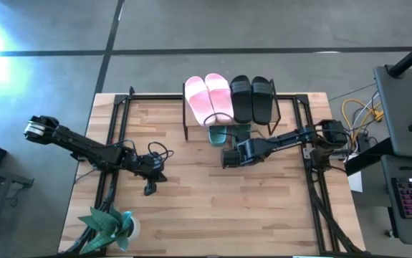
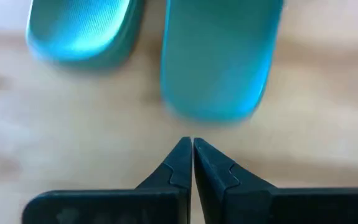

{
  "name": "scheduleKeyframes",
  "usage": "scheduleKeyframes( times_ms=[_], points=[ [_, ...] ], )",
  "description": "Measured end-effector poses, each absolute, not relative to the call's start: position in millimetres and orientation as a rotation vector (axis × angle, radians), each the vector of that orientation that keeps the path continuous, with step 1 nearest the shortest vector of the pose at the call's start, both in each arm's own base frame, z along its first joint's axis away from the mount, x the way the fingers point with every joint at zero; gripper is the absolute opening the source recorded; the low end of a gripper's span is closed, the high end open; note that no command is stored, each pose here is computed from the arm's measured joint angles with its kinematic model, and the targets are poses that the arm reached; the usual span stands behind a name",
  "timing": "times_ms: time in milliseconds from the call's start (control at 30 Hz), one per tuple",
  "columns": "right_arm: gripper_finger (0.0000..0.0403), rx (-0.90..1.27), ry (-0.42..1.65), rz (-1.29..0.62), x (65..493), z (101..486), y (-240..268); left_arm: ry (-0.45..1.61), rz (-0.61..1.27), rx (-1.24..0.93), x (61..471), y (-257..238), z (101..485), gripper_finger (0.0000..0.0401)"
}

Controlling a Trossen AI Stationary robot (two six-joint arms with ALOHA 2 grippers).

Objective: Pick and place slides into the shelf
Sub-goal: Adjust the green slippers under the shelf, then return to Home Position

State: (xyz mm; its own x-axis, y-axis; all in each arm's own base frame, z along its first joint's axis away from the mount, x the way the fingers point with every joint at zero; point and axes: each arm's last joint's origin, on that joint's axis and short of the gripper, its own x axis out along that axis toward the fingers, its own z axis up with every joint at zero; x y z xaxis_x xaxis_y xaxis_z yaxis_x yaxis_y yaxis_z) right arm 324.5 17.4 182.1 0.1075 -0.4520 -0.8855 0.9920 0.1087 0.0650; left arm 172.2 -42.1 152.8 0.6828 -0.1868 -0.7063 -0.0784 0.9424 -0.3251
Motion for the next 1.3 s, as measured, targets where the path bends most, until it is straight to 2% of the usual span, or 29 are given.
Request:
scheduleKeyframes(
  times_ms=[133,333,733,1000,1300],
  points=[
    [0.0009,0.915,0.854,-1.226,326,177,32,0.815,-0.068,-0.336,173,-42,153,0.0000],
    [0.0008,0.921,0.866,-1.271,320,165,35,0.791,-0.080,-0.325,174,-43,155,0.0000],
    [0.0008,0.929,0.838,-1.322,308,136,5,0.794,-0.076,-0.332,174,-43,155,0.0000],
    [0.0008,0.879,0.766,-1.380,309,137,-15,0.795,-0.075,-0.334,174,-43,155,0.0000],
    [0.0008,0.836,0.801,-1.293,318,146,-11,0.793,-0.075,-0.335,174,-43,155,0.0000]
  ],
)
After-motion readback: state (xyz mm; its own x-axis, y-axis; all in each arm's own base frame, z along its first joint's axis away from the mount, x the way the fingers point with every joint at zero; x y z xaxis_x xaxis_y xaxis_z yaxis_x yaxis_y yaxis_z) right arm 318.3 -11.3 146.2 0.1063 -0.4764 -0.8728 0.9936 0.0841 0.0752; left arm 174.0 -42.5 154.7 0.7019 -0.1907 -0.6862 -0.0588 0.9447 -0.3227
